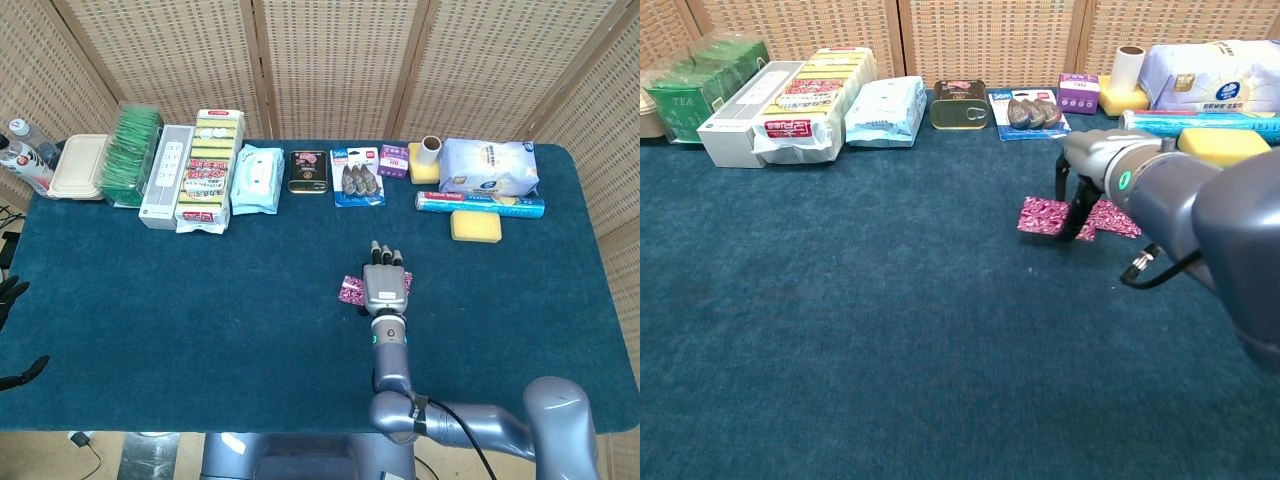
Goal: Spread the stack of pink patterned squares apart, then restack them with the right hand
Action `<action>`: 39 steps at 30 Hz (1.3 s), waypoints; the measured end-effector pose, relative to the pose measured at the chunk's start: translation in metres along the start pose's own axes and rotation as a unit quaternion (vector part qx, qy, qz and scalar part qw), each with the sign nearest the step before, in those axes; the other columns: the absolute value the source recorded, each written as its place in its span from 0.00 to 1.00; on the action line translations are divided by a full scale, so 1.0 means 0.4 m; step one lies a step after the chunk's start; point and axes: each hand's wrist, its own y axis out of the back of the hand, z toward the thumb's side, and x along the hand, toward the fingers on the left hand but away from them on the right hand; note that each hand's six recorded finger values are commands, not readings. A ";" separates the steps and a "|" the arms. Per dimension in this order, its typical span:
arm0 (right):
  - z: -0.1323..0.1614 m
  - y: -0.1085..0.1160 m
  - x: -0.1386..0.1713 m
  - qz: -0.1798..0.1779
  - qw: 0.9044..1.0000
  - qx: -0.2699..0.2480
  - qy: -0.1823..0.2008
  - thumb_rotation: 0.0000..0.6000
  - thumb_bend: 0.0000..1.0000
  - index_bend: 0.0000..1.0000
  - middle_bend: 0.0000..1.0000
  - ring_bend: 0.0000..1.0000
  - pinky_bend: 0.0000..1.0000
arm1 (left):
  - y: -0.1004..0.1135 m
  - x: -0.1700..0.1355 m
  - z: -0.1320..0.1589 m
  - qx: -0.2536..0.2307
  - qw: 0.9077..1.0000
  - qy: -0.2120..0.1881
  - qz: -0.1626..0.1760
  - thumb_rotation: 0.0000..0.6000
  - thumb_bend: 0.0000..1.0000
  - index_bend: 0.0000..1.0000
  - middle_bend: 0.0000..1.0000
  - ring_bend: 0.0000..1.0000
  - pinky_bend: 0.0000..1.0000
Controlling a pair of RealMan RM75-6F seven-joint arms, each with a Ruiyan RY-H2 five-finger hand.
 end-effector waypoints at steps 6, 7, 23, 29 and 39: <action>-0.051 0.017 -0.024 -0.003 1.000 0.027 -0.015 0.91 0.29 0.41 0.00 0.00 0.04 | -0.001 0.002 0.000 0.001 1.000 0.000 -0.001 1.00 0.23 0.00 0.00 0.00 0.06; -0.059 0.017 -0.026 -0.002 0.999 0.030 -0.015 0.91 0.29 0.41 0.00 0.00 0.04 | -0.001 0.003 0.000 0.001 1.000 0.000 -0.001 1.00 0.23 0.00 0.00 0.00 0.06; -0.076 0.005 -0.047 0.013 0.998 0.054 -0.013 0.91 0.29 0.41 0.00 0.00 0.04 | -0.004 0.006 0.000 0.003 1.000 0.006 -0.003 1.00 0.23 0.00 0.00 0.00 0.06; -0.078 0.007 -0.064 0.016 0.998 0.058 -0.020 0.92 0.29 0.41 0.00 0.00 0.04 | -0.002 0.007 -0.005 0.001 1.000 0.008 -0.001 1.00 0.23 0.00 0.00 0.00 0.06; -0.079 0.012 -0.074 0.025 0.999 0.041 -0.023 0.92 0.29 0.41 0.00 0.00 0.04 | 0.000 0.006 -0.006 -0.001 1.000 0.009 -0.001 1.00 0.23 0.00 0.00 0.00 0.06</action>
